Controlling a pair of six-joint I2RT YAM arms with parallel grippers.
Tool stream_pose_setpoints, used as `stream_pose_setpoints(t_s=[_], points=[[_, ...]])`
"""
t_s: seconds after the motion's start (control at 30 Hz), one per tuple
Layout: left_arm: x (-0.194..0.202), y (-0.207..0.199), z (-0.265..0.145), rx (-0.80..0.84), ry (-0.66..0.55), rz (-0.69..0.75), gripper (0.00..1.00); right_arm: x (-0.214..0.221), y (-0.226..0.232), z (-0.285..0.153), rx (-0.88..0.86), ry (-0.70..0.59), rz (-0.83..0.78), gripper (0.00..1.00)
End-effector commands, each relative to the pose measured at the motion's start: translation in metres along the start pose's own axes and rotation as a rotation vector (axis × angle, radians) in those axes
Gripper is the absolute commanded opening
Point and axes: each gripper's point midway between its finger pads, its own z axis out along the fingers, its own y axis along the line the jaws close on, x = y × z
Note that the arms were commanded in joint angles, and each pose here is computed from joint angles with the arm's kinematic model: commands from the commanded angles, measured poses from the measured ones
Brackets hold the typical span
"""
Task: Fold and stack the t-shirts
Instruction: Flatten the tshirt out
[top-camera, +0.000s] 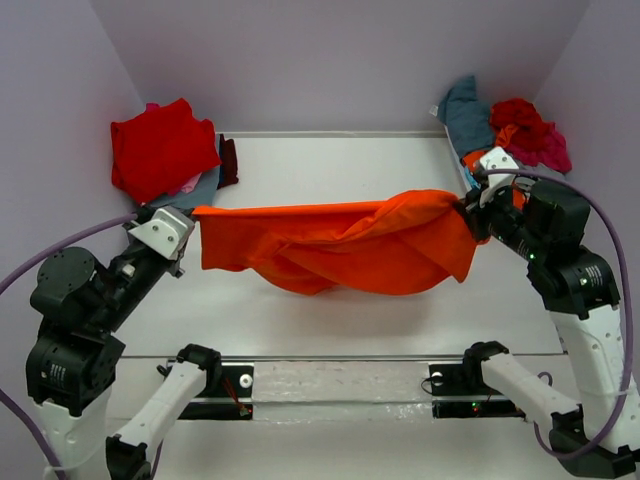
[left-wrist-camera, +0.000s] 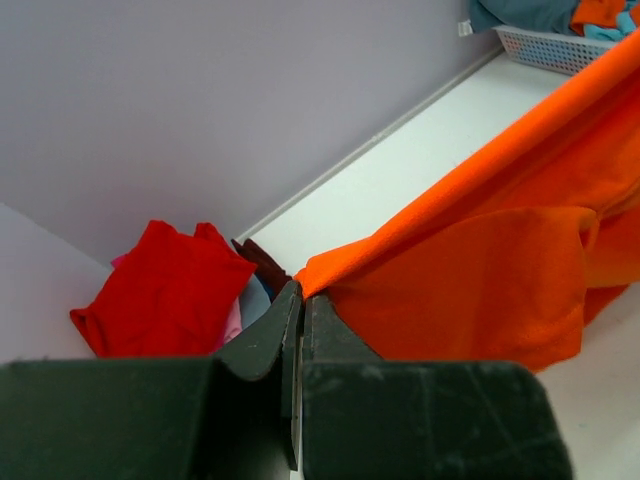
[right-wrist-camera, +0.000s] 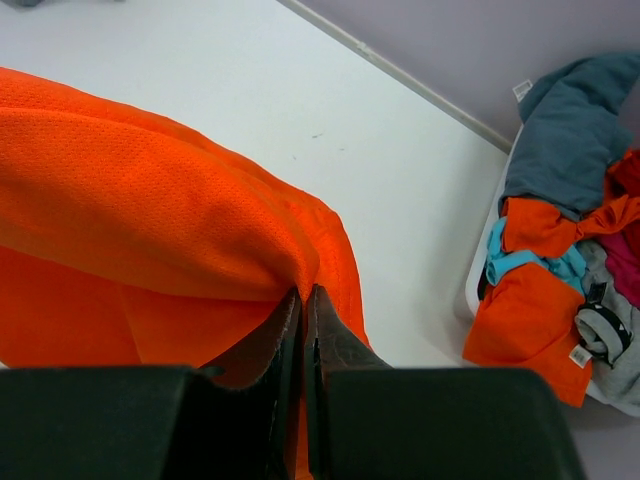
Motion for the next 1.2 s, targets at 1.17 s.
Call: stream_pose_setpoints(t_s=[1.17], points=[[0.056, 0.013, 0.061, -0.134, 0.030, -0.121, 0.06, -0.020, -0.004, 0.018, -0.013, -0.086, -0.023, 0.07]])
